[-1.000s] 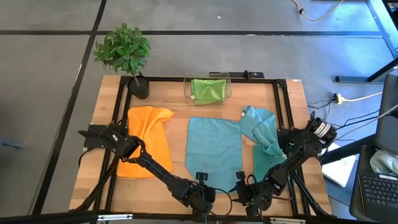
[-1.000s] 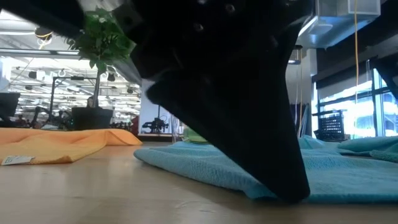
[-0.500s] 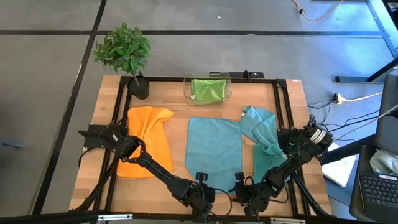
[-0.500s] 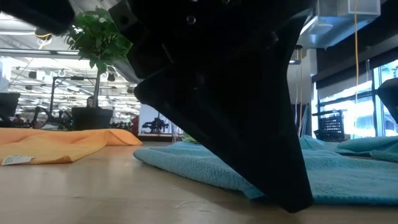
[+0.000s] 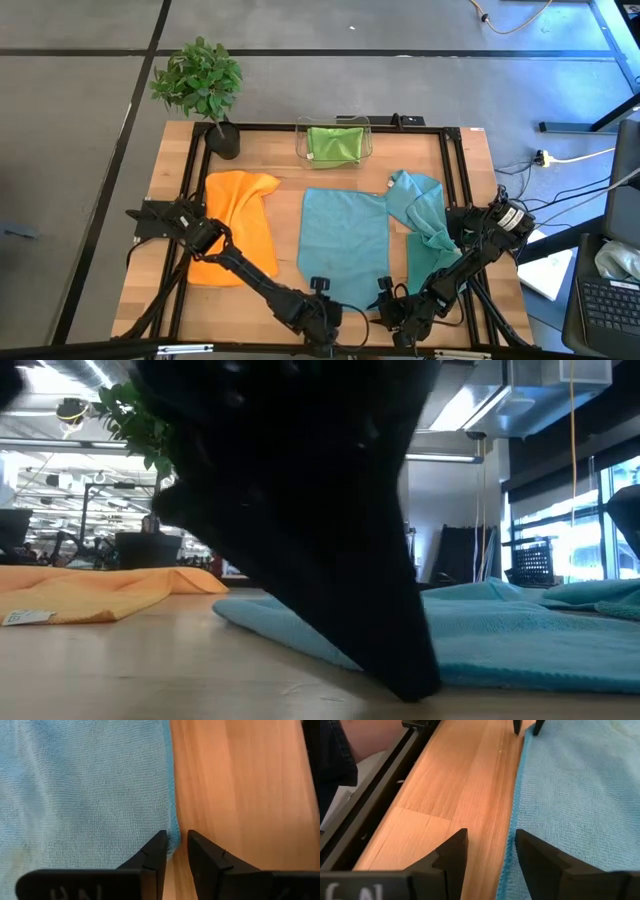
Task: Fold microfiber towels
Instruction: Fold the top left blue microfiber towel
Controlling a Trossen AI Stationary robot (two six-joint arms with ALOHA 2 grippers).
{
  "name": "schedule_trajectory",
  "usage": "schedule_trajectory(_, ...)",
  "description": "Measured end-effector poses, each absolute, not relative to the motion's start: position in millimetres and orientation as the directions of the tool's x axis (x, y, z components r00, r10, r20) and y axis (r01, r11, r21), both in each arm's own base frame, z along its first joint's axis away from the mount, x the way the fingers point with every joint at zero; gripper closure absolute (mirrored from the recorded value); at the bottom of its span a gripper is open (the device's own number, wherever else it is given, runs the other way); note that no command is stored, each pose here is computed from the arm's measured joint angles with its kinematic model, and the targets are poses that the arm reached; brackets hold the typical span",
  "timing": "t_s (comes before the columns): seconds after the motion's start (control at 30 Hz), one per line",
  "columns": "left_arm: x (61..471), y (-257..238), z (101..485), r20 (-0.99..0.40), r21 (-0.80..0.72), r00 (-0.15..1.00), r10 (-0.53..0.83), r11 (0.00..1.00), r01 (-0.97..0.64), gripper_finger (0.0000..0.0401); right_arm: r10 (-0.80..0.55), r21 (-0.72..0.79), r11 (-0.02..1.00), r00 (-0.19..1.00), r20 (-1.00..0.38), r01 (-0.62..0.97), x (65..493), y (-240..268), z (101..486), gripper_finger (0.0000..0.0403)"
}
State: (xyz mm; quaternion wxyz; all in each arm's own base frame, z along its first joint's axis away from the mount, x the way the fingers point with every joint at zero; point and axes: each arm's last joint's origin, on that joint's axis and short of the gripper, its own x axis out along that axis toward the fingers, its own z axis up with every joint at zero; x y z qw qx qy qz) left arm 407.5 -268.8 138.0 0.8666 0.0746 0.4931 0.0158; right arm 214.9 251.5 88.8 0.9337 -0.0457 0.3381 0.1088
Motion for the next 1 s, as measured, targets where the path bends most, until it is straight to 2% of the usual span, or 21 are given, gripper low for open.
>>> schedule_trajectory(0.4,410.0,-266.4,135.4,-0.841,0.151,0.525,0.131,0.988,-0.004,0.0332,0.171,-0.013,0.972,0.748,-0.642,-0.233,215.0,251.3,88.7,0.0233)
schedule_trajectory(0.57,411.1,-264.5,134.7,-0.833,0.159,0.532,0.153,0.987,-0.035,0.0348,0.170,-0.014,0.972,0.748,-0.642,-0.233,214.9,251.3,88.7,0.0233)
schedule_trajectory(0.83,411.1,-265.1,134.6,-0.834,0.153,0.532,0.146,0.988,-0.032,0.0396,0.162,-0.062,0.964,0.761,-0.628,-0.257,215.5,251.1,92.0,0.0233)
schedule_trajectory(1.0,412.5,-265.9,138.1,-0.822,0.142,0.553,0.139,0.989,-0.038,0.0395,0.151,-0.104,0.961,0.798,-0.583,-0.257,224.4,256.7,103.5,0.0233)
